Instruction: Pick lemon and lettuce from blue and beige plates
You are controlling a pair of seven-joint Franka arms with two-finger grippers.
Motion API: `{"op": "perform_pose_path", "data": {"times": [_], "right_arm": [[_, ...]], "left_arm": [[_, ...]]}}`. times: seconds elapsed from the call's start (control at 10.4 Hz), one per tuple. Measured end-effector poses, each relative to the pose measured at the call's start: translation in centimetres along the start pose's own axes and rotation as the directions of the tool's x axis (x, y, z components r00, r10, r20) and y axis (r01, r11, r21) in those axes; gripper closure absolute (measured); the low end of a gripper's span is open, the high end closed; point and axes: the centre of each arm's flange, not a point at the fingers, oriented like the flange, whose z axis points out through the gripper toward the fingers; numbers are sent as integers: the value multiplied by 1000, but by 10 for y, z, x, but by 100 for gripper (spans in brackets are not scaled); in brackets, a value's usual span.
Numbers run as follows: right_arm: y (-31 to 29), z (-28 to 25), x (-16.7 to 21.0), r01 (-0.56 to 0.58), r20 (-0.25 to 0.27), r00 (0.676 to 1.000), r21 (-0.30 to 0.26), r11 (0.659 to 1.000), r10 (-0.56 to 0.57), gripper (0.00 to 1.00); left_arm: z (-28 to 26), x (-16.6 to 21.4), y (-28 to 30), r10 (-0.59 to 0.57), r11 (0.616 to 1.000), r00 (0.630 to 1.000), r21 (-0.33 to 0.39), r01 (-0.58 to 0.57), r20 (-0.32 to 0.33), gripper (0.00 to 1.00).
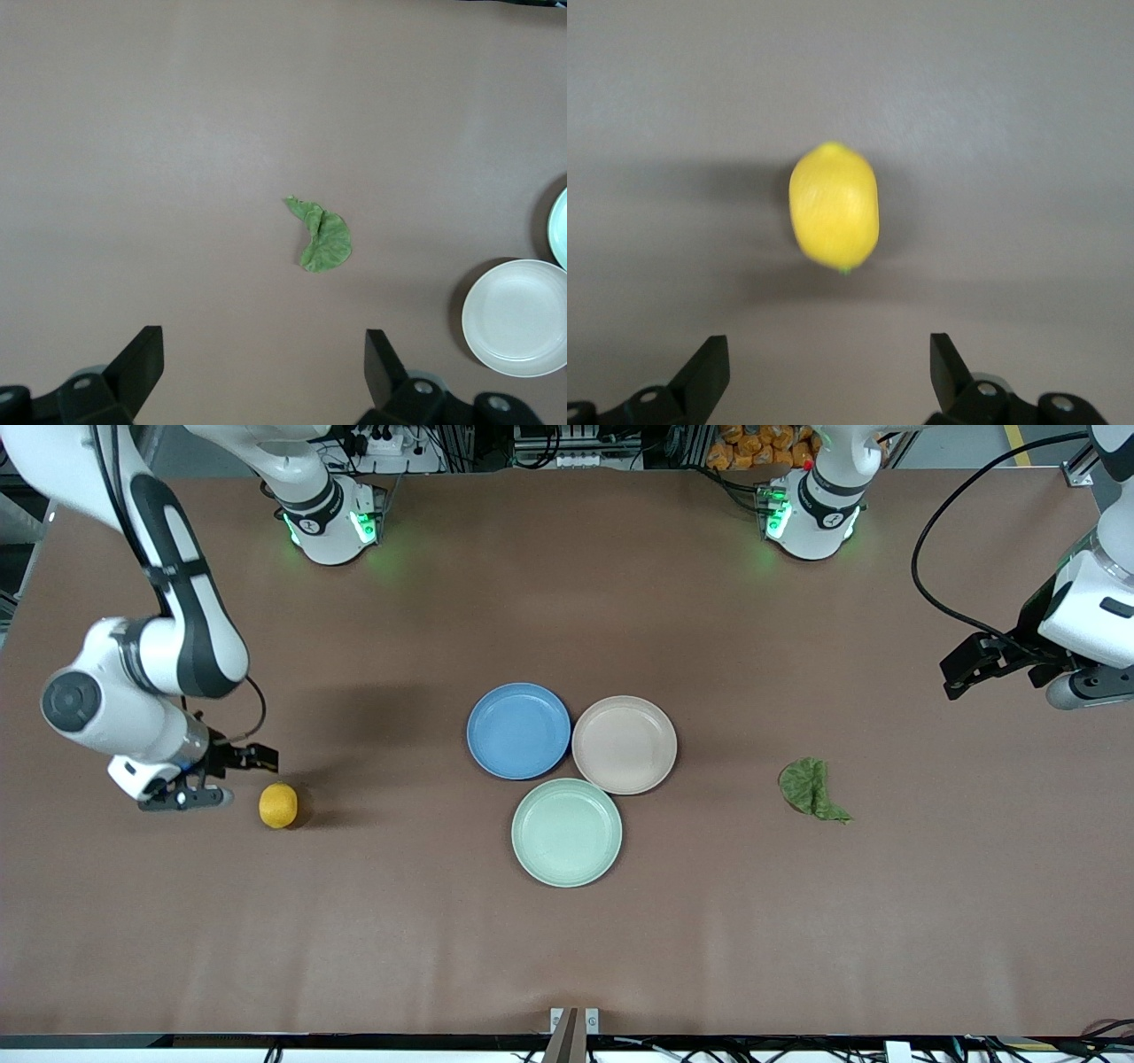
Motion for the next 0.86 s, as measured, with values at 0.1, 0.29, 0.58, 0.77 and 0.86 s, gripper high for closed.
{"op": "perform_pose_path", "data": {"times": [0.1, 0.29, 0.58, 0.77, 0.86], "right_arm": [[4, -19, -16, -8, -1, 1000, 3, 1000, 8, 0], [7, -60, -34, -16, -18, 1000, 6, 1000, 16, 0], [19, -106, -37, -37, -88, 995, 0, 999, 37, 0], [28, -146, -29, -43, -105, 994, -1, 999, 43, 0], [28, -169, -25, -41, -109, 993, -1, 999, 41, 0]], "left_arm": [[-1, -1, 2, 3, 1000, 1000, 0, -3, -1, 0], [-1, -1, 1, 3, 1000, 1000, 0, -3, 5, 0], [3, -6, -2, 42, 999, 998, -3, -41, 53, 0], [4, -12, 3, 54, 998, 994, -45, -50, 93, 0], [2, -14, 4, 59, 997, 993, -56, -53, 99, 0]]}}
